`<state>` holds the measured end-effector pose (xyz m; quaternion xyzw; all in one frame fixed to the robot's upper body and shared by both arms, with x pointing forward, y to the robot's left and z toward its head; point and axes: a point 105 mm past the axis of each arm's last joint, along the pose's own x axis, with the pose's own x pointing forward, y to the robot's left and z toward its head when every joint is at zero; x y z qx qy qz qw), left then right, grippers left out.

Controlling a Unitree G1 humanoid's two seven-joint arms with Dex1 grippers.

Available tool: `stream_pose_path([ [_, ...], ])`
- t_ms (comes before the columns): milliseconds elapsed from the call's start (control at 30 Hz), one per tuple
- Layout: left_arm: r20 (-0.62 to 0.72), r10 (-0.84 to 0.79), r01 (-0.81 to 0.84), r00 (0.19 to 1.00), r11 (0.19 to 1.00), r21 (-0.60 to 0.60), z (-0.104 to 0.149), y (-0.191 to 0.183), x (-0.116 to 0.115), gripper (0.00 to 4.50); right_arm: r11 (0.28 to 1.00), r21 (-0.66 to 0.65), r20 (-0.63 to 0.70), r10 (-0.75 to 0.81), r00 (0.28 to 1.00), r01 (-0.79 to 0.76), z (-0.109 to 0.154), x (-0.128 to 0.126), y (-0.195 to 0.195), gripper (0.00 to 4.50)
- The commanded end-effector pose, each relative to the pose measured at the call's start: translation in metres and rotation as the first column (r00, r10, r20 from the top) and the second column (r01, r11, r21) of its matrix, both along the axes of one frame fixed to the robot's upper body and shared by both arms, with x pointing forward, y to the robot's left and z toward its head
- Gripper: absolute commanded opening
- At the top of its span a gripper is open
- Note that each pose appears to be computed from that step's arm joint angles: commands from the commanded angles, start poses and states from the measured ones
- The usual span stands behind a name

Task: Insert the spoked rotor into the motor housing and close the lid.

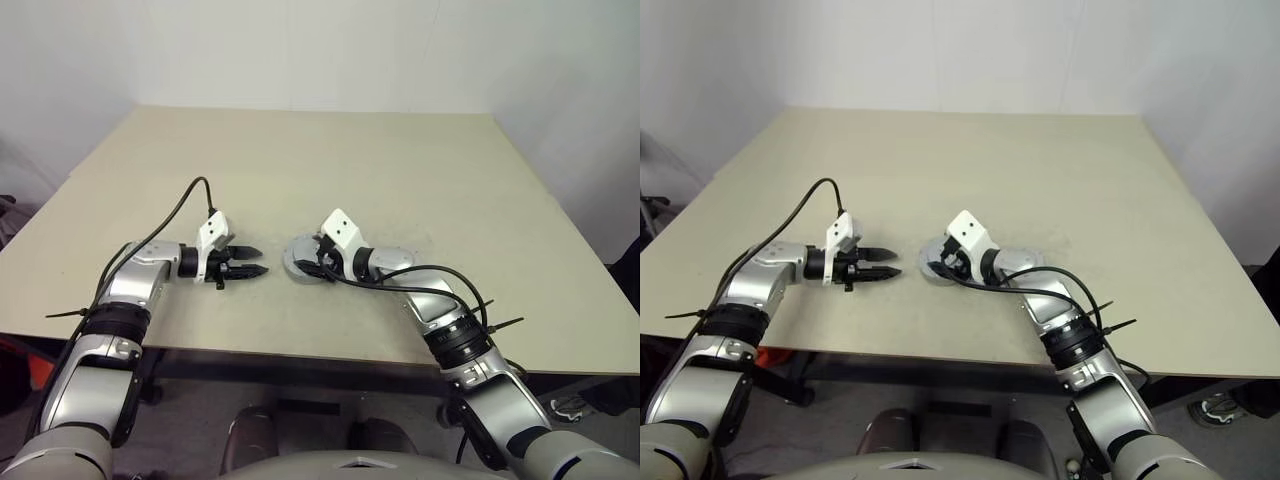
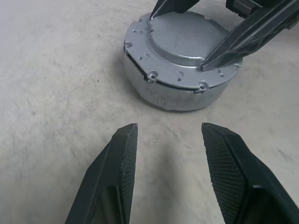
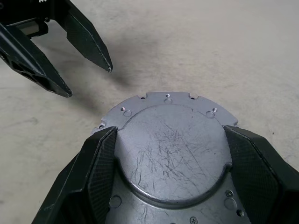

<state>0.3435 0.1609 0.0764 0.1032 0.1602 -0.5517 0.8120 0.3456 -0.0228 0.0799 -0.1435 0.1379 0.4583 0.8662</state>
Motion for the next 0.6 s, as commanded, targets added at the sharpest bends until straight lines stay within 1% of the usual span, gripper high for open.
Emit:
stream_pose_path([
  [33, 0.043, -0.002, 0.003, 0.999, 1.0, -0.014, 0.012, -0.002, 0.003, 2.3, 1.0, 0.023, 0.039, -0.016, 0.999, 0.015, 0.014, 0.006, 0.0, 3.1],
  [200, 0.042, 0.0, 0.001, 0.999, 1.0, -0.014, 0.013, -0.002, 0.005, 2.3, 1.0, 0.001, 0.035, -0.013, 0.999, 0.013, 0.009, 0.007, -0.001, 3.1],
  [367, 0.04, 0.004, -0.003, 0.999, 1.0, -0.015, 0.013, -0.001, 0.005, 2.3, 0.998, -0.053, 0.006, -0.017, 1.0, 0.018, -0.009, 0.005, -0.005, 3.1],
  [533, 0.025, 0.038, -0.037, 0.999, 0.999, -0.038, 0.013, -0.005, 0.008, 2.3, 0.998, -0.059, -0.001, -0.017, 1.0, 0.017, -0.012, 0.004, -0.008, 3.1],
  [600, 0.013, 0.028, -0.027, 1.0, 0.998, -0.058, 0.014, -0.008, 0.007, 2.3, 0.998, -0.059, 0.001, -0.015, 1.0, 0.015, -0.012, 0.004, -0.007, 3.1],
])
